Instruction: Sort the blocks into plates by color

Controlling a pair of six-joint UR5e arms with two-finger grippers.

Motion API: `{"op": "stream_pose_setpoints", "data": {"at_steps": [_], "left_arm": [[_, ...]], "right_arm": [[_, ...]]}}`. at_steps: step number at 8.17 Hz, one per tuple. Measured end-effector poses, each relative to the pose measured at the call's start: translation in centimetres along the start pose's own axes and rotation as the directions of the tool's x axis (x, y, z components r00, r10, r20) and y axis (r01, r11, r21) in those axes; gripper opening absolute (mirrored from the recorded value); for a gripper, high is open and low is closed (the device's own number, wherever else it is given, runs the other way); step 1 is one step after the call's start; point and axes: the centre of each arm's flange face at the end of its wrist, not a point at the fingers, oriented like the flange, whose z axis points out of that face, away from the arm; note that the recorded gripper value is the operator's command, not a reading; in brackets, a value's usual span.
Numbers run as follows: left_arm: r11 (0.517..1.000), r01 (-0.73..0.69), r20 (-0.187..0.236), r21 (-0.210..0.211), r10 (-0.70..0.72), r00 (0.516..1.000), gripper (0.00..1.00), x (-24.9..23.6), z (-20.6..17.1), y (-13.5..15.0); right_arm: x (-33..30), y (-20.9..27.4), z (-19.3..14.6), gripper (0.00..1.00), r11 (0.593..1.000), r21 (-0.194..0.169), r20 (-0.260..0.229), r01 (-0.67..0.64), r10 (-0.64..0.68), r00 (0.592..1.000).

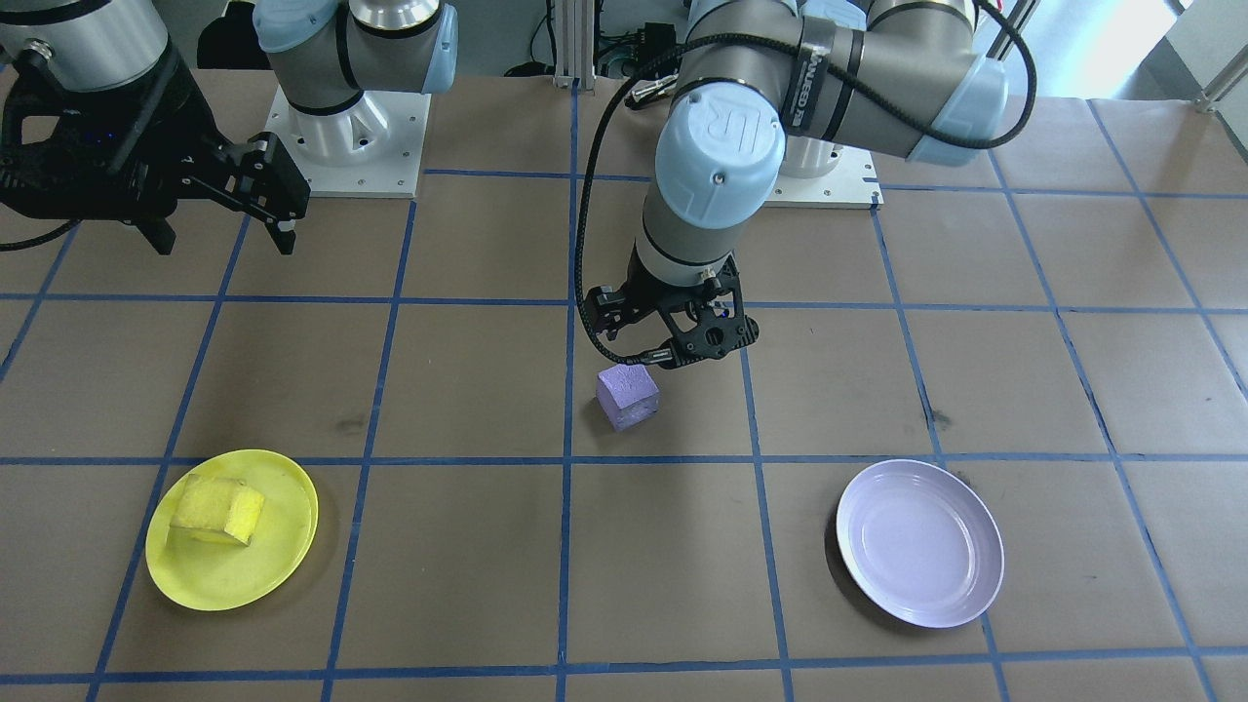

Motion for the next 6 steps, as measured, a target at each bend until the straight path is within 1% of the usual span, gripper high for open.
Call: {"op": "stream_pose_setpoints", "data": {"at_steps": [1, 2, 3, 5, 6], "left_arm": [[0.999, -0.024, 0.027, -0.041, 0.025, 0.999, 1.0, 0.1, 2.5, -0.3], [0.996, -0.044, 0.044, -0.072, 0.047, 0.998, 1.0, 0.3, 4.5, -0.7], [0.995, -0.054, 0.041, -0.088, 0.057, 0.997, 1.0, 0.6, 5.7, -1.2], [0.992, -0.06, -0.018, -0.113, 0.059, 0.998, 1.0, 1.9, 7.5, -2.2], [0.99, -0.062, -0.027, -0.126, 0.059, 0.998, 1.0, 2.2, 8.5, -2.6]], "right_arm": [[0.0, 0.1, -0.1, 1.0, 1.0, -0.002, 0.001, 0.001, -0.001, 1.0], [0.0, 0.3, -0.2, 1.0, 1.0, -0.005, -0.002, 0.006, -0.006, 1.0], [0.0, 0.3, -0.2, 1.0, 1.0, -0.006, -0.005, 0.01, -0.01, 1.0], [0.0, 0.4, -0.2, 1.0, 1.0, -0.007, -0.007, 0.014, -0.014, 1.0], [0.0, 0.4, -0.2, 1.0, 1.0, -0.008, -0.006, 0.014, -0.014, 1.0]]}}
